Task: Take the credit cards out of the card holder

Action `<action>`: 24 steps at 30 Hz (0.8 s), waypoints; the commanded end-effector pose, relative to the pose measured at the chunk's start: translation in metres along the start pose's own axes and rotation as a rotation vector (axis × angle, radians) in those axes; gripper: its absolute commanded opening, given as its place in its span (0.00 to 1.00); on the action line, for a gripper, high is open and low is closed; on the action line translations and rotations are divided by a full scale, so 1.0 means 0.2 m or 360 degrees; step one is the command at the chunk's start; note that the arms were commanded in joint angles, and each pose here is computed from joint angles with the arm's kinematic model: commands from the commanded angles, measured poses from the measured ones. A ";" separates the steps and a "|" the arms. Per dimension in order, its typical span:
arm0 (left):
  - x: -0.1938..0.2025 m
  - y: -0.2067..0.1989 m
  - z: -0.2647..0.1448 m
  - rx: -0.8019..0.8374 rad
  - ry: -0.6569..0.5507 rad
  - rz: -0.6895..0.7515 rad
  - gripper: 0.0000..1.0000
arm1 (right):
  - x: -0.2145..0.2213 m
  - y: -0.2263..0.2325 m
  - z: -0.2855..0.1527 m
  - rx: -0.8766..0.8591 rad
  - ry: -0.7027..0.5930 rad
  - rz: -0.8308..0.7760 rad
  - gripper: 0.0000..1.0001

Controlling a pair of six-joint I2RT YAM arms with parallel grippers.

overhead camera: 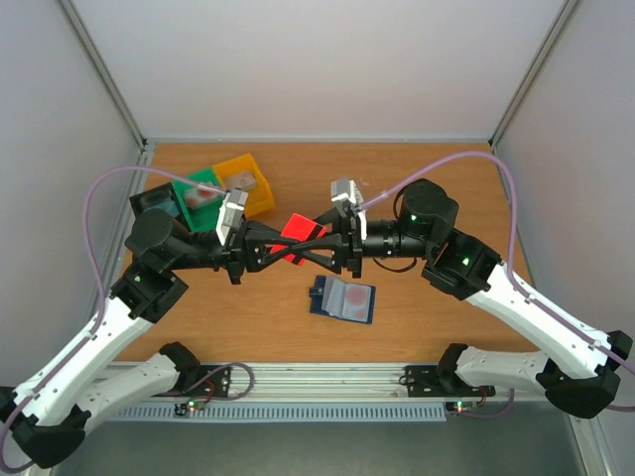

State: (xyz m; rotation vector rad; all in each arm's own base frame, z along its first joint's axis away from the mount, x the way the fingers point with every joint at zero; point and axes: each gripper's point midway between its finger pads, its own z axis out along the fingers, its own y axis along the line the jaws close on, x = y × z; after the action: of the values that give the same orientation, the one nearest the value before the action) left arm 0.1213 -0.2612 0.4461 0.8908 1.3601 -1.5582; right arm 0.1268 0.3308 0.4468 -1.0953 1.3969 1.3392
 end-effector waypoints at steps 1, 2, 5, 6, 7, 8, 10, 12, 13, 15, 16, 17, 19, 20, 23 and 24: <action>-0.01 -0.09 -0.01 0.0129 0.0000 0.0036 0.00 | -0.14 0.12 -0.05 -0.0140 -0.0103 -0.0086 0.19; 0.00 -0.09 -0.02 0.0133 0.0005 0.0037 0.00 | -0.14 0.13 -0.06 -0.0129 -0.0110 -0.0088 0.14; 0.01 -0.12 -0.02 0.0168 0.0031 0.0054 0.00 | -0.14 0.13 -0.09 -0.0082 -0.0110 -0.0107 0.24; 0.01 -0.12 -0.03 0.0170 0.0032 0.0061 0.00 | -0.13 0.13 -0.10 -0.0068 -0.0095 -0.0108 0.32; 0.01 -0.12 -0.03 0.0168 0.0034 0.0063 0.00 | -0.12 0.13 -0.11 -0.0063 -0.0086 -0.0108 0.36; 0.01 -0.12 -0.03 0.0168 0.0037 0.0068 0.00 | -0.12 0.14 -0.12 -0.0064 -0.0077 -0.0107 0.38; 0.01 -0.11 -0.02 0.0165 0.0034 0.0077 0.00 | -0.11 0.15 -0.12 -0.0076 -0.0062 -0.0101 0.39; 0.01 -0.11 -0.02 0.0168 0.0037 0.0073 0.00 | -0.11 0.15 -0.13 -0.0073 -0.0057 -0.0102 0.39; 0.01 -0.11 -0.02 0.0169 0.0038 0.0075 0.00 | -0.11 0.15 -0.14 -0.0069 -0.0058 -0.0107 0.39; 0.02 -0.11 -0.02 0.0172 0.0046 0.0076 0.00 | -0.12 0.16 -0.15 -0.0051 -0.0066 -0.0118 0.35; 0.02 -0.11 -0.02 0.0172 0.0048 0.0079 0.00 | -0.12 0.16 -0.16 -0.0048 -0.0069 -0.0123 0.31; 0.02 -0.12 -0.02 0.0171 0.0046 0.0086 0.00 | -0.12 0.16 -0.17 -0.0044 -0.0073 -0.0124 0.26; 0.01 -0.12 -0.02 0.0167 0.0038 0.0101 0.00 | -0.12 0.15 -0.16 -0.0035 -0.0059 -0.0110 0.20; 0.00 -0.12 -0.02 0.0167 0.0033 0.0108 0.00 | -0.11 0.14 -0.15 -0.0023 -0.0039 -0.0094 0.20; 0.01 -0.11 -0.02 0.0163 0.0043 0.0107 0.00 | -0.09 0.11 -0.11 -0.0026 0.0013 -0.0050 0.05; 0.01 -0.11 -0.02 0.0160 0.0049 0.0106 0.00 | -0.08 0.12 -0.10 -0.0050 0.0024 -0.0044 0.02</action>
State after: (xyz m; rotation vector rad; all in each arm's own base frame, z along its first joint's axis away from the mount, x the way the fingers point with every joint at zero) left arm 0.1055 -0.2596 0.4439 0.9824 1.3206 -1.5962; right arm 0.1052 0.3070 0.4676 -1.1297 1.3464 1.3311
